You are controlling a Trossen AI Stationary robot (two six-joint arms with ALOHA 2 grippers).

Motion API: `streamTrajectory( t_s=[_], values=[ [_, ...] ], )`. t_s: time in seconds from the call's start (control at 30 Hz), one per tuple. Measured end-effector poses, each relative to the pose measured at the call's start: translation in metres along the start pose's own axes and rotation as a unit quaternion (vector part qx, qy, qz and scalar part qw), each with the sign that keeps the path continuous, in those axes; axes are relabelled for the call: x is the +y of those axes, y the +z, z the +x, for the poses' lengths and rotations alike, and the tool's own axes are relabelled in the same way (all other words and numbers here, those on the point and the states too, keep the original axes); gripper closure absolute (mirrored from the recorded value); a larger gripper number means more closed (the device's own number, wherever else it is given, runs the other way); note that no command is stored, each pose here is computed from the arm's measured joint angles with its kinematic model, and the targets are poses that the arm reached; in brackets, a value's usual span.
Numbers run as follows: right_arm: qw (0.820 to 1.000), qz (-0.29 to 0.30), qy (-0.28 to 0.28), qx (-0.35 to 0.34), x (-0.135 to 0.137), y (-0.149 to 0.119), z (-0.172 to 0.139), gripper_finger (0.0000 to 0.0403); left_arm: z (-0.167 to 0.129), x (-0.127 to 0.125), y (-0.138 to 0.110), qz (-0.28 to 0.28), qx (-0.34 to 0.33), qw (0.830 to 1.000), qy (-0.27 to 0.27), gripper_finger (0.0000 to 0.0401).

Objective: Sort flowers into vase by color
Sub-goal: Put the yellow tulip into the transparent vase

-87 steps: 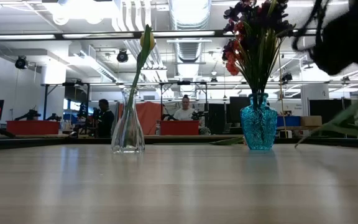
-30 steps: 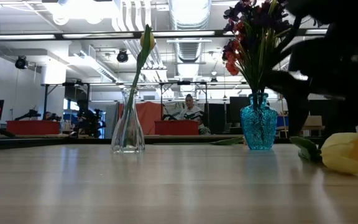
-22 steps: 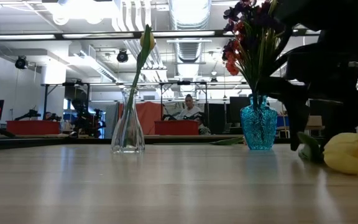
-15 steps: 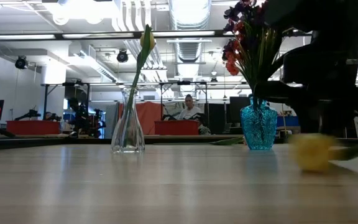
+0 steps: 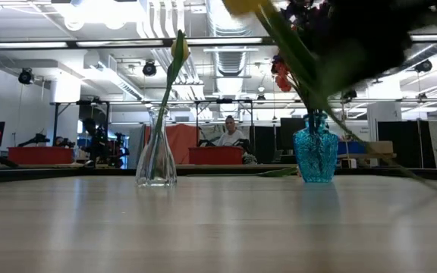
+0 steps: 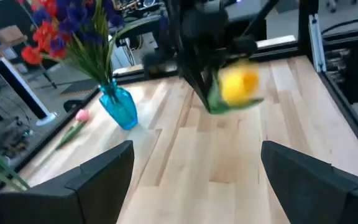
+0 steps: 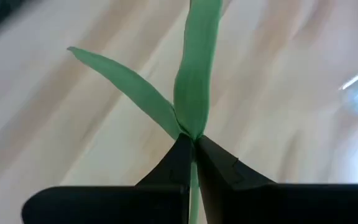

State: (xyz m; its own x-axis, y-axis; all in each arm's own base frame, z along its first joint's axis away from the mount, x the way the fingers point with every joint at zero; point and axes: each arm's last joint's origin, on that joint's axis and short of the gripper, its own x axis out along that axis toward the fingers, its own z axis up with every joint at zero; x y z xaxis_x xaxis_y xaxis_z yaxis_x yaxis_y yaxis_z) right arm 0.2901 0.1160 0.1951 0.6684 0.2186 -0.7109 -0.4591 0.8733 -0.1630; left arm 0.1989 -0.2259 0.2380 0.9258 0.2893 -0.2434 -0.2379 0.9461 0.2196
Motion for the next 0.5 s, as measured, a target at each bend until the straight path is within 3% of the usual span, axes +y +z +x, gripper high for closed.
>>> streamTrajectory(
  t_s=[0.07, 0.13, 0.27, 0.4, 0.5],
  values=[
    [0.994, 0.024, -0.066, -0.084, -0.008, 0.012, -0.003, 0.0393, 0.001, 0.002, -0.007, -0.013, 0.001, 1.0, 0.004, 0.0068],
    [0.974, 0.081, -0.134, -0.162, -0.022, 0.023, -0.005, 0.0393, 0.002, 0.004, -0.011, -0.025, -0.003, 0.999, 0.022, 0.0068],
    [0.924, 0.142, -0.195, -0.296, -0.049, 0.038, -0.004, 0.0394, 0.002, 0.008, -0.016, -0.024, -0.017, 0.998, 0.059, 0.0068],
    [0.86, 0.141, -0.247, -0.423, -0.059, 0.051, 0.002, 0.0394, 0.001, 0.011, -0.014, -0.028, -0.022, 0.997, 0.065, 0.0068],
    [0.815, 0.131, -0.32, -0.465, -0.064, 0.057, 0.01, 0.0394, -0.001, 0.014, -0.012, -0.029, -0.022, 0.997, 0.065, 0.0068]
  ],
)
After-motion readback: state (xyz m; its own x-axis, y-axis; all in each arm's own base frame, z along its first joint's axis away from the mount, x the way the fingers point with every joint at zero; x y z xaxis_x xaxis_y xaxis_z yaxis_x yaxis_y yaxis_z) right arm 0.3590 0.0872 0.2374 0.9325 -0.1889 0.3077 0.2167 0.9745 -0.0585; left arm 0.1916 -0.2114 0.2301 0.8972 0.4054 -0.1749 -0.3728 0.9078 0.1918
